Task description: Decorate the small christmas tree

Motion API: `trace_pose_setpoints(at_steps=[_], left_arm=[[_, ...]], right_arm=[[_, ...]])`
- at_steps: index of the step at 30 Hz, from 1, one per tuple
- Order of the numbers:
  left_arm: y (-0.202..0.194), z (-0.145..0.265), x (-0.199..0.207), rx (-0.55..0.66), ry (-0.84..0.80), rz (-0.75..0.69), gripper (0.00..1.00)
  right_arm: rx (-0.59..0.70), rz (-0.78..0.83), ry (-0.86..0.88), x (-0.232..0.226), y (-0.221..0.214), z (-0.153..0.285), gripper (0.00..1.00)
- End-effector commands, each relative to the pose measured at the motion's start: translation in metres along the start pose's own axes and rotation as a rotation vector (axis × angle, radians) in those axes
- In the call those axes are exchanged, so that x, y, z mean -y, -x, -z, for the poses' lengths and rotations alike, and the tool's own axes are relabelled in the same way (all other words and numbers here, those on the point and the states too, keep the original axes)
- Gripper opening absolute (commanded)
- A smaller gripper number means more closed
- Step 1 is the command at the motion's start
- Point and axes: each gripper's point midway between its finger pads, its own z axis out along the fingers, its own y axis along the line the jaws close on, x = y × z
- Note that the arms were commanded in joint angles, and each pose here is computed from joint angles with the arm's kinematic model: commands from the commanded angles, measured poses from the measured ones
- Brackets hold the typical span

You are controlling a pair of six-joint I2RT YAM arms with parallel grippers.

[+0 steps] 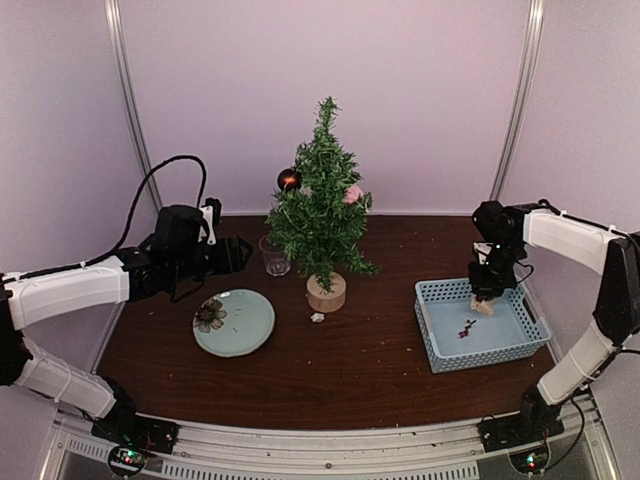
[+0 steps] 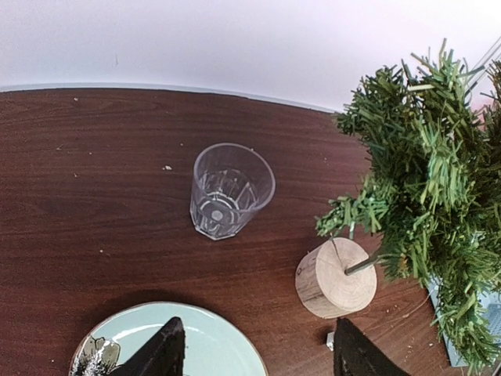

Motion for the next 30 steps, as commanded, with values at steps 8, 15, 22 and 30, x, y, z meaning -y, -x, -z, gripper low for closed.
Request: trace_pose_setpoints(at_steps=[8, 15, 22, 30], left_arm=[[0.010, 0.018, 0.033, 0.049, -0.162, -0.185, 0.62], [-0.063, 0.069, 0.131, 0.011, -0.513, -0.922, 0.62], [-0.107, 0.096, 0.201, 0.078, -0.743, -1.172, 0.57], [-0.145, 0.107, 0.264, 0.162, -0.932, -1.382, 0.46]], right_arm=[[0.106, 0.395, 0.418, -0.135, -0.018, 0.086, 0.00], [-0.137, 0.464, 0.644, -0.182, -0.083, 0.113, 0.00], [-0.273, 0.552, 0.822, -0.229, -0.130, 0.134, 0.00], [-0.421, 0.571, 0.910, -0.271, -0.162, 0.129, 0.00]])
